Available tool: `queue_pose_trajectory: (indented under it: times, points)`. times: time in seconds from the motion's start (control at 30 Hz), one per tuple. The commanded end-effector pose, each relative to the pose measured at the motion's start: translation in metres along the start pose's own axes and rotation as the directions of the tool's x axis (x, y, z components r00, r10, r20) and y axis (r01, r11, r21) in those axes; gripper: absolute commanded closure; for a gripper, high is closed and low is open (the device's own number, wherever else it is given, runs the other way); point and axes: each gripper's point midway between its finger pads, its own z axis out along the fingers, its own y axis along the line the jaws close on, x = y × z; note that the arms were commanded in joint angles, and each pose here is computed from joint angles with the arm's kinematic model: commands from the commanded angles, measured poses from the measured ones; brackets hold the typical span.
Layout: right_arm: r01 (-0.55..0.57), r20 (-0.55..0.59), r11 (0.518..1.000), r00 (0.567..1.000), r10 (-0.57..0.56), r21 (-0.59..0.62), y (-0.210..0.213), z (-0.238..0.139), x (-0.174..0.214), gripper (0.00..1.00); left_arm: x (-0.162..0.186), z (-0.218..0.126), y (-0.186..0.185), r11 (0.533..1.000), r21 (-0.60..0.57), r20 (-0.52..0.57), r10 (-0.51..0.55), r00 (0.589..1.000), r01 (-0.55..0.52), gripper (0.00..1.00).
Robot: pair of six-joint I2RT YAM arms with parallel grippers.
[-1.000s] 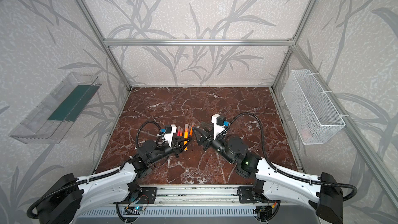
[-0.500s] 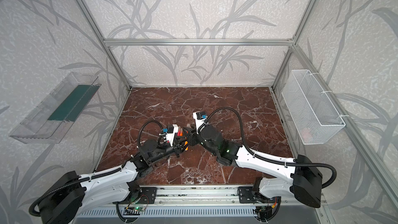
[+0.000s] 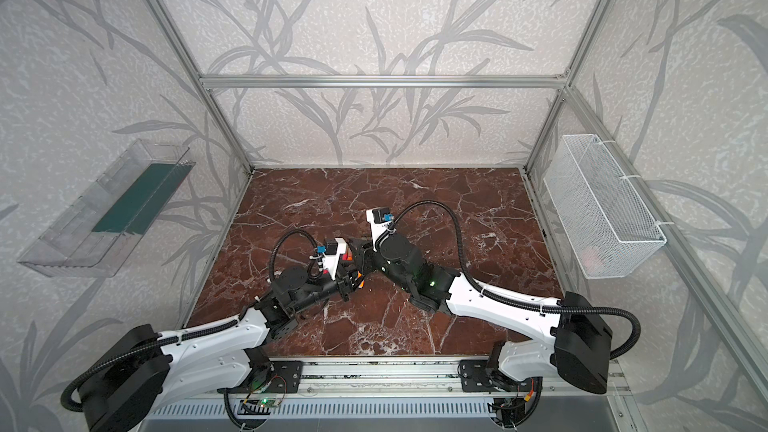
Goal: Insert the pens into the pen caps
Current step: 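Press the cap further down onto the marker with the right gripper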
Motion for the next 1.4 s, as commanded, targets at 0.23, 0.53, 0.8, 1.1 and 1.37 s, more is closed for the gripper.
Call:
queue_pose_trajectory:
  times: [0.23,0.53,0.8,1.1,1.37]
  points:
    - [-0.035,-0.007,0.998,0.999,0.035,-0.048,0.007,-0.001,-0.001,0.82,-0.013,0.002,-0.006,0.999,0.016,0.031,0.027,0.999,-0.027,1.00]
    - [0.010,-0.047,0.984,0.999,-0.019,-0.180,0.013,-0.010,0.032,1.00,-0.040,0.002,0.004,0.997,-0.050,0.121,-0.044,0.992,0.050,1.00]
    - [0.088,-0.021,0.916,0.994,-0.104,-0.392,0.037,-0.043,0.044,1.00,-0.068,0.000,-0.001,0.997,-0.067,0.139,-0.029,0.990,0.039,1.00]
    - [-0.126,-0.218,0.990,0.970,0.108,-0.068,-0.002,-0.028,0.098,1.00,-0.091,0.000,0.035,0.942,-0.328,0.154,0.124,0.980,-0.068,1.00]
    - [-0.051,-0.214,0.998,0.975,0.059,0.043,0.003,-0.018,0.113,1.00,-0.100,0.000,0.049,0.885,-0.453,0.184,0.212,0.960,-0.109,1.00]
